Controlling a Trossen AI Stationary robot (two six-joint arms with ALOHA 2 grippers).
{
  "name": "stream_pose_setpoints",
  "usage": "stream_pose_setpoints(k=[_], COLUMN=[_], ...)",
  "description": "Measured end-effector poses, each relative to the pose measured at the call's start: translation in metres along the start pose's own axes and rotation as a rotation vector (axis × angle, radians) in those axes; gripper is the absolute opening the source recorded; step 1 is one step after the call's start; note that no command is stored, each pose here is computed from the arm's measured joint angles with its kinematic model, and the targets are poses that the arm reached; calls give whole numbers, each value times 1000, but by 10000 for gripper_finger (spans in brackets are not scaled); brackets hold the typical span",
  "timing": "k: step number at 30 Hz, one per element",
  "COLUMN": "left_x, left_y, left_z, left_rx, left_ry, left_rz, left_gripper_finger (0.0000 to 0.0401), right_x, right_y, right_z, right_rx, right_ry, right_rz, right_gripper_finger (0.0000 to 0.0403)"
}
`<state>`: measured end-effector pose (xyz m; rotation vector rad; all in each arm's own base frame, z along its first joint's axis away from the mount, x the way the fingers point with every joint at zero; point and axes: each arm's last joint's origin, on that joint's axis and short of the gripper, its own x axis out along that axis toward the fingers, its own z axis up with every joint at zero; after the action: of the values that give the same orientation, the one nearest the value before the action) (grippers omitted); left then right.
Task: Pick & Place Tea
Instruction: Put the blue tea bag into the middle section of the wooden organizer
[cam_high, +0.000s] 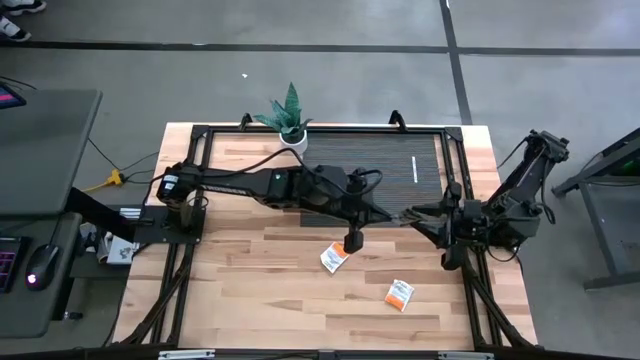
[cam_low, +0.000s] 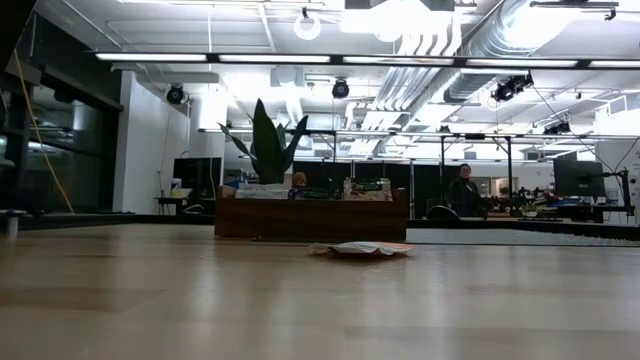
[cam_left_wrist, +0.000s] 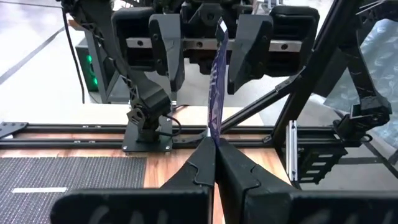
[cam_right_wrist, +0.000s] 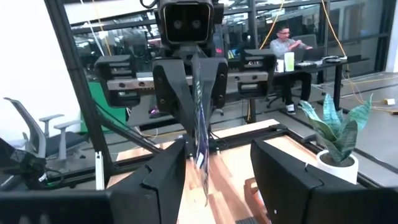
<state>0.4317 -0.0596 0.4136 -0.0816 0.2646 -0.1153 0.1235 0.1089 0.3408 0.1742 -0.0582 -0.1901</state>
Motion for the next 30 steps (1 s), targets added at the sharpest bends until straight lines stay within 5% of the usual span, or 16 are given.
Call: stream_pose_setpoints(k=[9,24,30], left_x=[0,0,0], left_y=[0,0,-1], left_z=[-1,-1,-2], left_rx=[-8,-13,-17], left_ry=[8,10,23], left_rz=[2,-2,-28], left_gripper_finger=[0,0,0], right_x=[0,0,0], right_y=[1,1,2], right_z=[10,10,10], right_rx=[14,-30,-29], right_ry=[-58,-59,-58], right_rz=[35,32,31], right_gripper_finger=[164,12,3])
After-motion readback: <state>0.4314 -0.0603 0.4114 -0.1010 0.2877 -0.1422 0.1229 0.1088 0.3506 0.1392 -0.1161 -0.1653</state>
